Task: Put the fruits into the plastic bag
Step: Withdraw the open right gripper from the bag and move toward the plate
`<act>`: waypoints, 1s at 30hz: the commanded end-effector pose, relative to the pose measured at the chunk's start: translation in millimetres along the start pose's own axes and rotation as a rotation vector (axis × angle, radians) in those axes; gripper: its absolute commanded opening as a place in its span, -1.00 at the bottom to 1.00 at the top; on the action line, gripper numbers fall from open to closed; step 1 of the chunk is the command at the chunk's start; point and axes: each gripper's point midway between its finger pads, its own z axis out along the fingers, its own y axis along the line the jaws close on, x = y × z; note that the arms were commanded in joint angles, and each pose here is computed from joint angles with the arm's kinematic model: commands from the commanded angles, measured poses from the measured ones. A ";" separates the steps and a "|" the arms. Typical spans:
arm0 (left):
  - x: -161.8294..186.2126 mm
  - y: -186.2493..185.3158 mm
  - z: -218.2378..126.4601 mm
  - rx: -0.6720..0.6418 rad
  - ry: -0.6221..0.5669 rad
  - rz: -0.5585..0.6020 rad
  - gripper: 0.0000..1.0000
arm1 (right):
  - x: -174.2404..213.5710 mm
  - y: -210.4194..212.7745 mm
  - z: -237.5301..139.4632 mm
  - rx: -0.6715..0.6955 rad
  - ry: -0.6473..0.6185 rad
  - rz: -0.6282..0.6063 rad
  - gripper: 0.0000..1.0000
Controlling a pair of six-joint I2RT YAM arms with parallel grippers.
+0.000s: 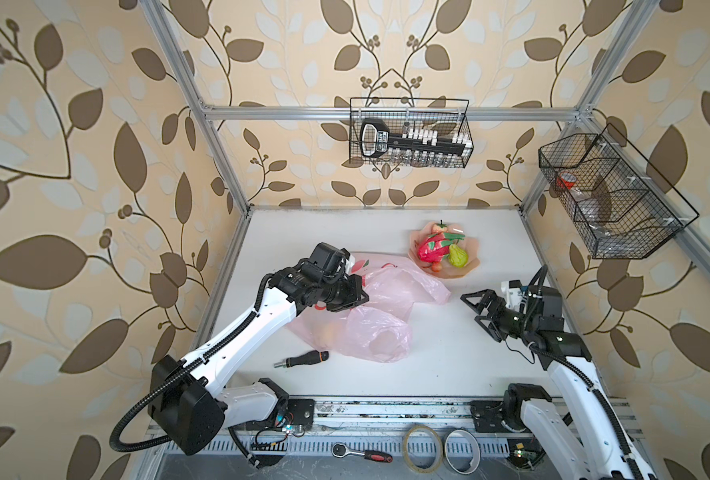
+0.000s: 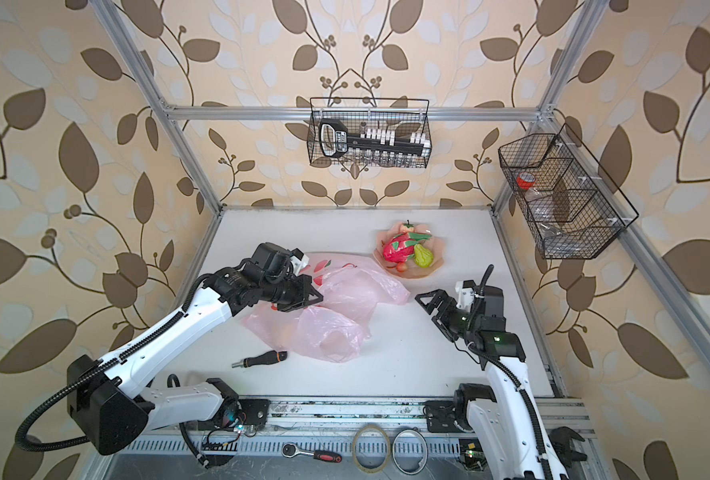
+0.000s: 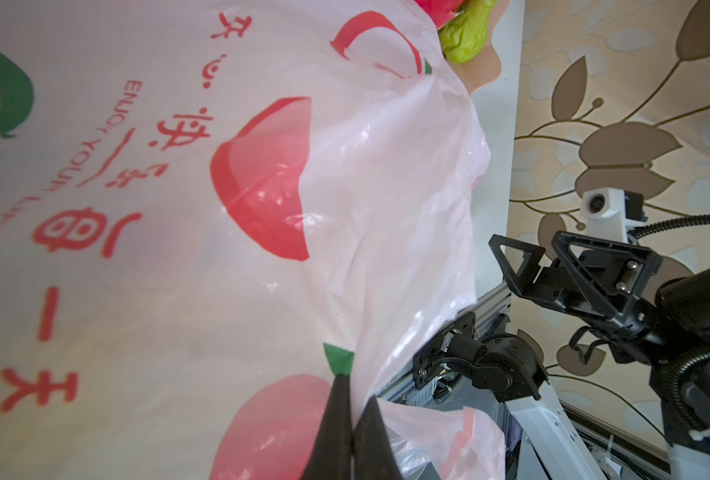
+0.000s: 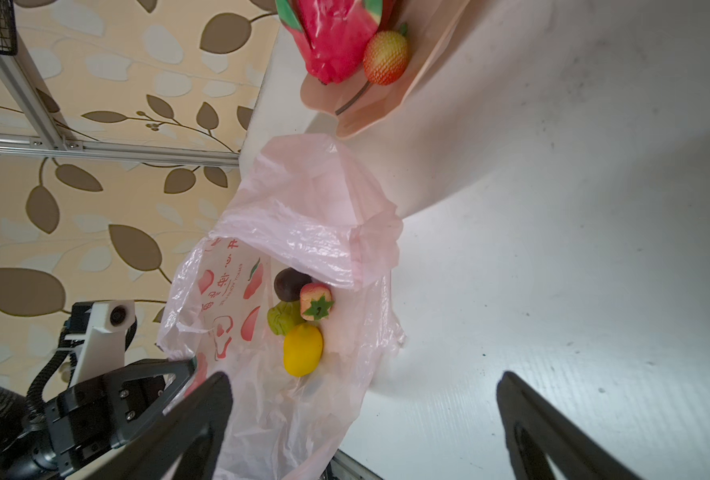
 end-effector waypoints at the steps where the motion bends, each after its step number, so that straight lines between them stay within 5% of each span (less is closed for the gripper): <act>1: 3.8 -5.0 -7.8 0.025 -0.008 0.023 -1.00 | -9.4 13.1 -9.2 0.002 0.010 -0.116 1.00; 30: 9.4 -3.2 -12.9 0.030 -0.011 0.023 -1.00 | -71.5 7.4 -13.8 0.152 -0.050 -0.219 0.97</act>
